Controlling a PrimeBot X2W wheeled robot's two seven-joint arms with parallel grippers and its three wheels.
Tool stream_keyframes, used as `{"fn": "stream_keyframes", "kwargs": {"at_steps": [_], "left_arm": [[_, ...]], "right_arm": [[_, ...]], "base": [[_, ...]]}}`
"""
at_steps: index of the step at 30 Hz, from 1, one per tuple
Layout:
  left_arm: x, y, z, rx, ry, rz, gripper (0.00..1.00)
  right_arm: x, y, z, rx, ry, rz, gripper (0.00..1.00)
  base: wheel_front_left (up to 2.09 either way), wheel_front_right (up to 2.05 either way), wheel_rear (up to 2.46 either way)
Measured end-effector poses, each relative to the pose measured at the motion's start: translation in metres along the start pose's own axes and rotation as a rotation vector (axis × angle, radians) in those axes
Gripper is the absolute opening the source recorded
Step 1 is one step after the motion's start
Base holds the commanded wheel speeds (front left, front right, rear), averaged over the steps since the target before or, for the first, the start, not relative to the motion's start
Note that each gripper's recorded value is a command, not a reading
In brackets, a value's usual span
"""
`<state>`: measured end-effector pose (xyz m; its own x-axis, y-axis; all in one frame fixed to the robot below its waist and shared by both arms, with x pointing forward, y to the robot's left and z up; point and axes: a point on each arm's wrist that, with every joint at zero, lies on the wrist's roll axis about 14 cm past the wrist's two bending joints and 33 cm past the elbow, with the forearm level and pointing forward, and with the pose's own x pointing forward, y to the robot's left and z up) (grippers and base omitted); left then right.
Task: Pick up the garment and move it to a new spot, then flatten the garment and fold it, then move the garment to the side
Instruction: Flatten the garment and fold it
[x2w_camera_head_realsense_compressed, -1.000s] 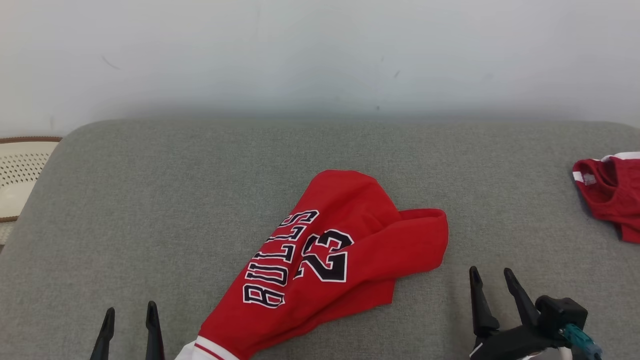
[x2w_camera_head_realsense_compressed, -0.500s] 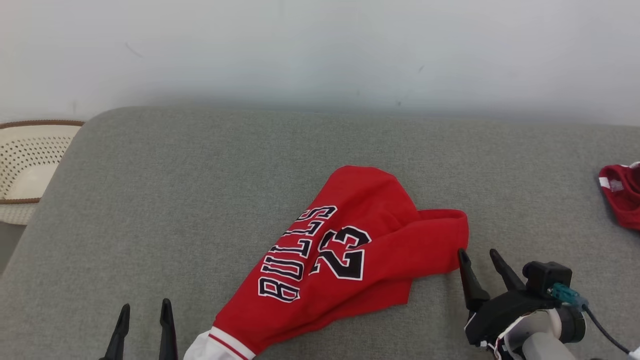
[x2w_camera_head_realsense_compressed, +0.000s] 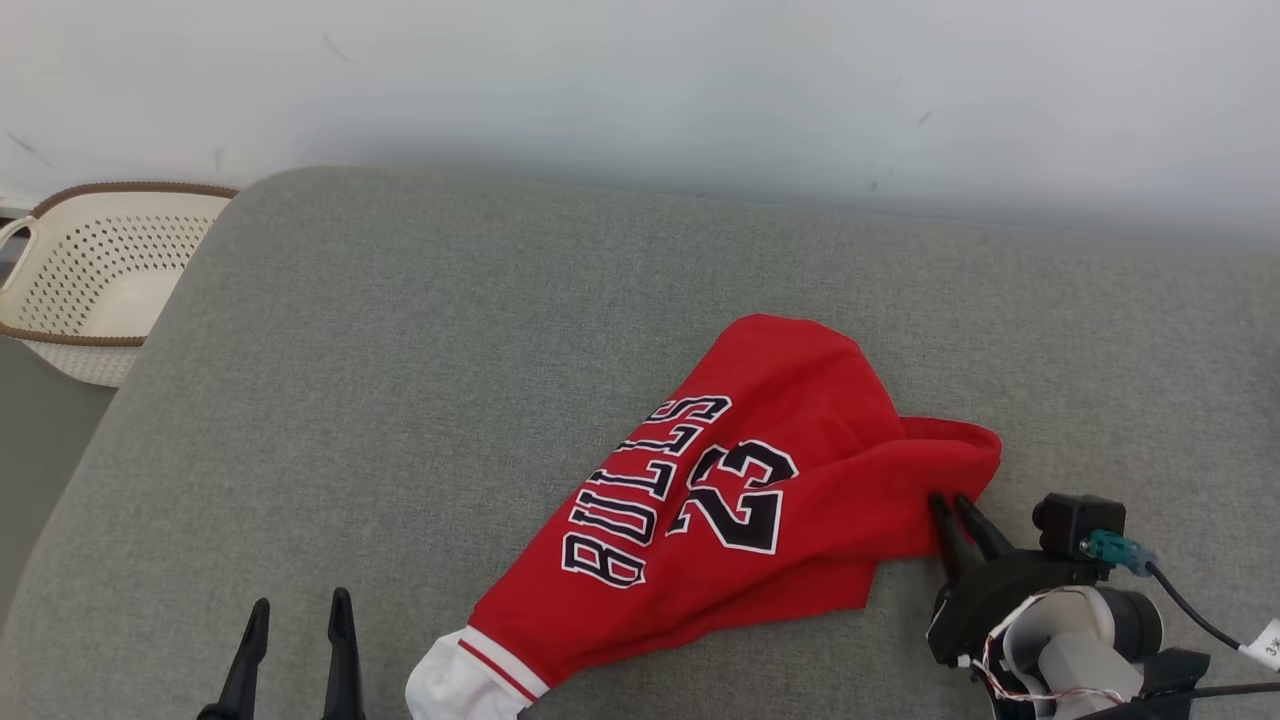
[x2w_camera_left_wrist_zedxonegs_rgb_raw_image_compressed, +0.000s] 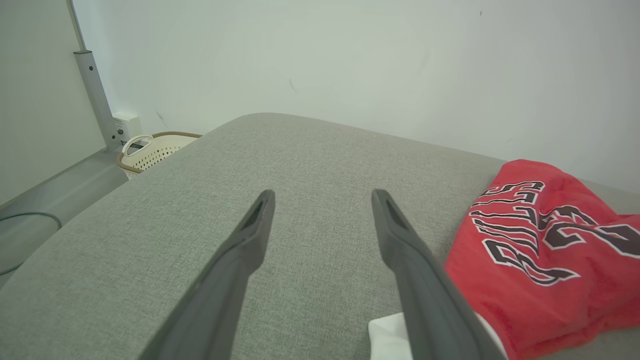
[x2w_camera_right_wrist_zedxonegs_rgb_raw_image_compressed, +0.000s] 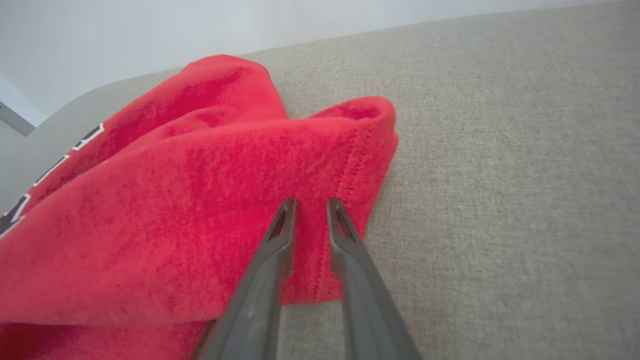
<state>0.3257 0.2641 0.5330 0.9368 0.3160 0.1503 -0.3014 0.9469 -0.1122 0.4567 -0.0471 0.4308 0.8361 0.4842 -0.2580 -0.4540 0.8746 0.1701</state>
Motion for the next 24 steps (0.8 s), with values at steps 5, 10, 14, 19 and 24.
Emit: {"fn": "stream_keyframes", "kwargs": {"at_steps": [5, 10, 14, 19, 24], "left_arm": [[0.0, 0.003, -0.001, -0.001, 0.004, 0.01, 1.0], [0.001, -0.002, 0.001, -0.014, -0.006, -0.005, 1.0], [0.0, -0.009, 0.001, -0.023, -0.008, -0.024, 1.0], [0.002, -0.018, 0.002, -0.035, -0.011, -0.05, 1.0], [0.003, -0.022, 0.001, -0.038, -0.009, -0.059, 1.0]], "right_arm": [[0.002, 0.006, 0.013, -0.006, -0.057, 0.022, 0.0], [-0.006, 0.008, 0.047, -0.013, -0.162, 0.036, 0.0], [-0.018, 0.003, 0.082, -0.014, -0.272, 0.032, 0.0], [-0.034, -0.012, 0.072, -0.024, -0.242, -0.002, 0.0], [-0.038, -0.017, 0.065, -0.015, -0.222, -0.016, 1.0]], "base": [[0.0, 0.0, 0.0], [0.0, 0.0, 0.0], [0.0, 0.0, 0.0], [0.0, 0.0, 0.0], [0.0, 0.0, 0.0]]}}
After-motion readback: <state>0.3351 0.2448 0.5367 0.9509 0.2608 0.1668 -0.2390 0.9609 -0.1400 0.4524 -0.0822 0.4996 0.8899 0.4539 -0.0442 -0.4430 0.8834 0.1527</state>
